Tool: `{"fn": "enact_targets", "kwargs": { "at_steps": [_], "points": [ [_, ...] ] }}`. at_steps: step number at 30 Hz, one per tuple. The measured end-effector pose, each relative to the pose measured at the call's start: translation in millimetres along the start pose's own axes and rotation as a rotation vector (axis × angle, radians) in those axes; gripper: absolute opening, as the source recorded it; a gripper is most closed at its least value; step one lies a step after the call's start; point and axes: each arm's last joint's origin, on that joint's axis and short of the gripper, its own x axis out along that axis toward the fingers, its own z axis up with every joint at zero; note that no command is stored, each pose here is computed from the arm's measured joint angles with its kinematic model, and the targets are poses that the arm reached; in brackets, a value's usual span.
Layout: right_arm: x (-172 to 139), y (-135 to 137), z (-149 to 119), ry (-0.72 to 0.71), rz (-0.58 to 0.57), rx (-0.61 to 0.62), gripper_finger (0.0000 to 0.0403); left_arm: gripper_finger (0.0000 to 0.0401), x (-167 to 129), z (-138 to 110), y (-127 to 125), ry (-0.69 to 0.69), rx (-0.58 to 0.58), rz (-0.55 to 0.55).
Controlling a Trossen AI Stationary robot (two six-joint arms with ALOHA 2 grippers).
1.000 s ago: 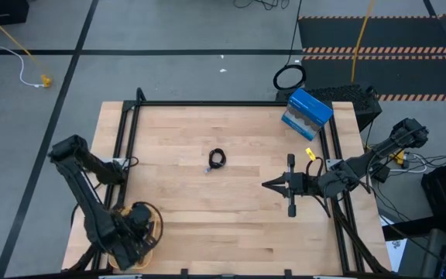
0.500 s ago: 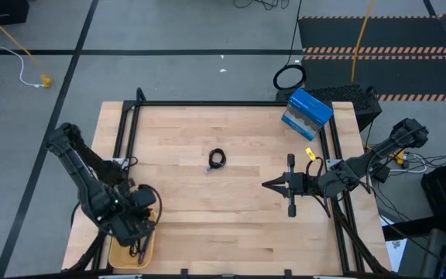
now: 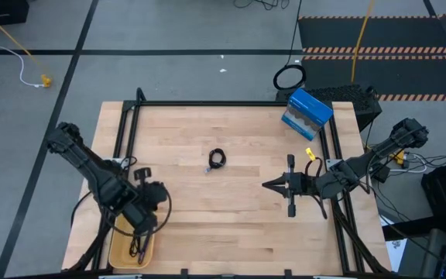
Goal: Pick and place USB-C Cables
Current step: Put the black charger cable into the yellow bin
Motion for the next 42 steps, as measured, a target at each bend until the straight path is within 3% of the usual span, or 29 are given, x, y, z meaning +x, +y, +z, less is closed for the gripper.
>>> {"fn": "enact_targets", "kwargs": {
  "at_steps": [3, 8, 13, 19, 27, 33, 38, 42],
  "points": [
    [0, 0, 0, 0.004, -0.001, -0.003, 0.0000, 0.0092, 2, 8, 0, -0.056, 0.122, -0.010],
    [0, 0, 0, 0.004, -0.001, -0.002, 0.0000, 0.0092, -3, 35, 0, -0.287, 0.340, -0.079],
    [0, 0, -1, 0.006, -0.001, -0.004, 0.0000, 0.0092, -11, 58, 21, -0.443, 0.465, -0.091],
    [0, 0, -3, 0.024, -0.003, -0.015, 0.0000, 0.0092, -35, 58, 64, -0.544, 0.412, -0.043],
    [0, 0, -3, 0.024, -0.004, 0.005, 0.0000, 0.0092, -69, 28, 98, -0.716, 0.301, -0.100],
    [0, 0, -3, 0.029, -0.006, 0.017, 0.0000, 0.0092, -41, 11, 91, -0.798, 0.311, -0.131],
    [4, -9, -6, 0.065, -0.048, 0.044, 0.0000, 0.0092, -6, 5, 85, -0.839, 0.308, -0.077],
    [11, -24, -7, 0.116, -0.047, 0.052, 0.0000, 0.0092, 5, 4, 82, -0.857, 0.285, -0.043]
  ]
}}
